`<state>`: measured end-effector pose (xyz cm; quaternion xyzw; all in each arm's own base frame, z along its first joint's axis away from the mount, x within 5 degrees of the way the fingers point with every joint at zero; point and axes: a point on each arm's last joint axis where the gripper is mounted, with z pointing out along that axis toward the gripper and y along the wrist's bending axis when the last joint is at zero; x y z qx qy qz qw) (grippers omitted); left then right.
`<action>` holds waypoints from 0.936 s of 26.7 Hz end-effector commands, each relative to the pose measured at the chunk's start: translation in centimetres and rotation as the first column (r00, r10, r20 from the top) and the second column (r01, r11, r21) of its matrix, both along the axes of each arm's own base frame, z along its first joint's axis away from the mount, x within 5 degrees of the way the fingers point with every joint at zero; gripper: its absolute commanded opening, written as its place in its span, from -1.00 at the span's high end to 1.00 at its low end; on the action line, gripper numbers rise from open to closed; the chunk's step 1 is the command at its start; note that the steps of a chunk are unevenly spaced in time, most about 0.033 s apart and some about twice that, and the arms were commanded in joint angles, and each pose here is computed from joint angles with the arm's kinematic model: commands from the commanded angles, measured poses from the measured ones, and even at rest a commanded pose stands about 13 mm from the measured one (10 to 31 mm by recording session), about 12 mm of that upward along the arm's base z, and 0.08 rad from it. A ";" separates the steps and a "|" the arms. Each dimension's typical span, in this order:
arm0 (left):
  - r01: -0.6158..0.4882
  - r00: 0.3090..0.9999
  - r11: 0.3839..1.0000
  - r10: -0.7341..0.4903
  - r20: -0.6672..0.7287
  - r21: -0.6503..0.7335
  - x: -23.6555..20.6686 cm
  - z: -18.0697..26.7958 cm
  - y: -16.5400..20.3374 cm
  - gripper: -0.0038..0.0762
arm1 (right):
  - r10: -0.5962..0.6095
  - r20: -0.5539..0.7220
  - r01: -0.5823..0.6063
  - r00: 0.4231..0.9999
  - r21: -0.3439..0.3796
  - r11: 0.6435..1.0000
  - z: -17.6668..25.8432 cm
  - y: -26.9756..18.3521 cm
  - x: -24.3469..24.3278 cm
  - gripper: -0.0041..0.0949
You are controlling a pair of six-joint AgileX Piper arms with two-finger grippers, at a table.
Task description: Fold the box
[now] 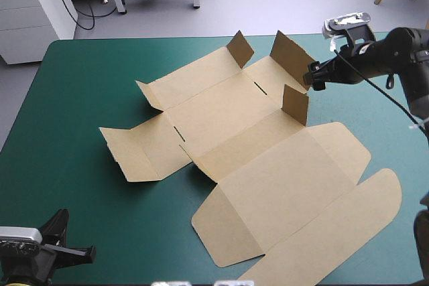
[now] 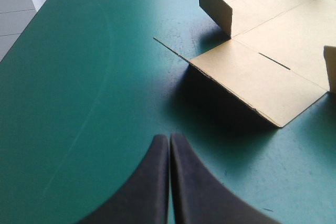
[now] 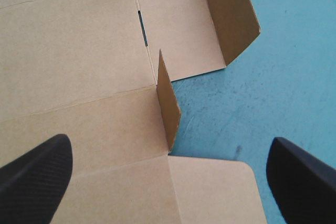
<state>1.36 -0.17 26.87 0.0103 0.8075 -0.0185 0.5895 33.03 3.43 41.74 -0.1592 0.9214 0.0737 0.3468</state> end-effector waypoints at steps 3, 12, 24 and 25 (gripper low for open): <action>0.014 0.993 1.000 -0.012 0.121 -0.016 -0.5 1.7 -0.1 0.93 | 0.084 0.018 -0.084 0.996 -0.026 0.996 0.9 1.3 4.2 -0.95; 0.014 0.993 1.000 -0.012 0.121 -0.016 -0.5 1.7 -0.1 0.93 | 0.100 -0.092 -0.114 0.991 -0.168 0.979 -4.7 4.5 9.2 -0.95; 0.014 0.993 1.000 -0.012 0.121 -0.016 -0.5 1.7 -0.1 0.93 | 0.094 -0.236 -0.137 0.967 -0.173 0.975 -9.5 4.6 9.8 -0.95; 0.014 0.993 1.000 -0.012 0.121 -0.016 -0.5 1.7 -0.1 0.93 | 0.097 -0.246 -0.142 0.964 -0.175 0.974 -9.9 4.6 9.9 -0.95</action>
